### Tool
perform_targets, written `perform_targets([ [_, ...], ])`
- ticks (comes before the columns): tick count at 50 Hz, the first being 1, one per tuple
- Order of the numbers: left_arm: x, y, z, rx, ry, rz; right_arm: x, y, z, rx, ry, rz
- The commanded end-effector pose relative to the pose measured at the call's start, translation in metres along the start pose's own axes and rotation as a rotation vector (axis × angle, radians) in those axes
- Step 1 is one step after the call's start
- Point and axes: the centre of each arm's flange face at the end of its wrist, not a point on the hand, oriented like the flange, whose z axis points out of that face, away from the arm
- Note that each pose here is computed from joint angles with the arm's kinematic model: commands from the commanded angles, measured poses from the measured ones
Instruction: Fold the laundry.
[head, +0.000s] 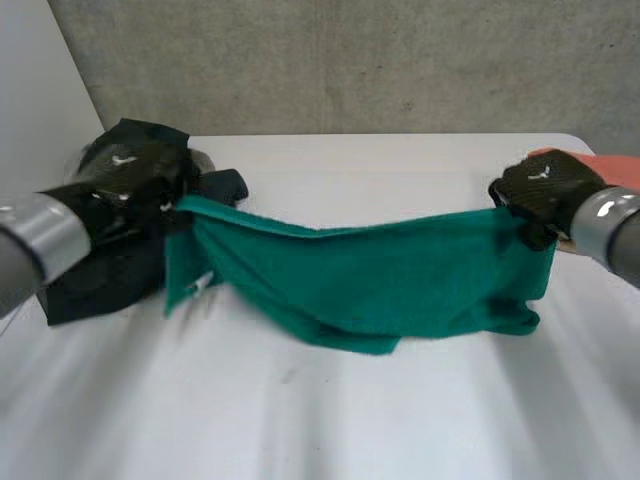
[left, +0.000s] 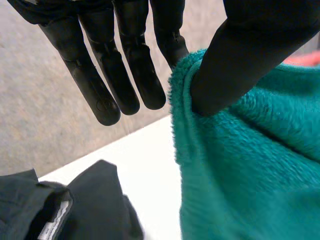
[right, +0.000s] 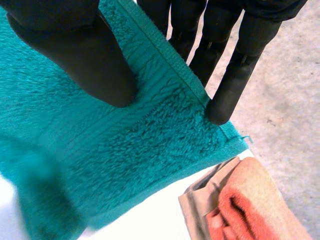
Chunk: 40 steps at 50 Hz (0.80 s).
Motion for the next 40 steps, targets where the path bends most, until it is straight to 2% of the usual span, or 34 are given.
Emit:
perform_targets([
  [1, -0.014, 0.008, 0.069, 0.023, -0.087, 0.189, 0.022, -0.021, 0.052, 0.201, 0.287, 0.036],
  [3, -0.017, -0.004, 0.083, 0.076, -0.112, 0.22, 0.028, -0.035, 0.057, 0.285, 0.332, 0.046],
  [4, -0.018, -0.025, 0.096, 0.165, -0.138, 0.254, 0.032, -0.042, 0.059, 0.335, 0.355, 0.05],
  [5, -0.02, -0.036, 0.101, 0.216, -0.155, 0.271, 0.04, -0.06, 0.06, 0.451, 0.404, 0.065],
  [7, -0.024, -0.061, 0.108, 0.329, -0.192, 0.299, 0.048, -0.077, 0.06, 0.573, 0.455, 0.082],
  [9, -0.026, -0.101, 0.109, 0.507, -0.248, 0.326, 0.064, -0.1, 0.055, 0.771, 0.55, 0.1],
  [12, -0.032, -0.144, 0.097, 0.705, -0.327, 0.328, 0.08, -0.118, 0.047, 0.946, 0.649, 0.107],
  [13, -0.032, -0.151, 0.094, 0.739, -0.337, 0.323, 0.086, -0.126, 0.042, 1.035, 0.704, 0.103],
  [17, -0.032, -0.163, 0.079, 0.787, -0.345, 0.287, 0.099, -0.131, 0.039, 1.118, 0.775, 0.097],
  [20, -0.028, -0.149, 0.072, 0.723, -0.307, 0.271, 0.097, -0.126, 0.045, 1.082, 0.749, 0.109],
  [23, -0.021, -0.13, 0.069, 0.652, -0.261, 0.262, 0.088, -0.111, 0.057, 0.984, 0.658, 0.15],
  [30, -0.008, -0.047, 0.062, 0.397, -0.164, 0.233, 0.043, -0.059, 0.076, 0.69, 0.4, 0.205],
  [38, 0.018, 0.065, 0.042, 0.064, -0.061, 0.243, -0.015, 0.018, 0.074, 0.306, 0.175, 0.142],
  [40, 0.021, 0.081, 0.037, 0.015, -0.043, 0.248, -0.03, 0.038, 0.067, 0.198, 0.112, 0.122],
])
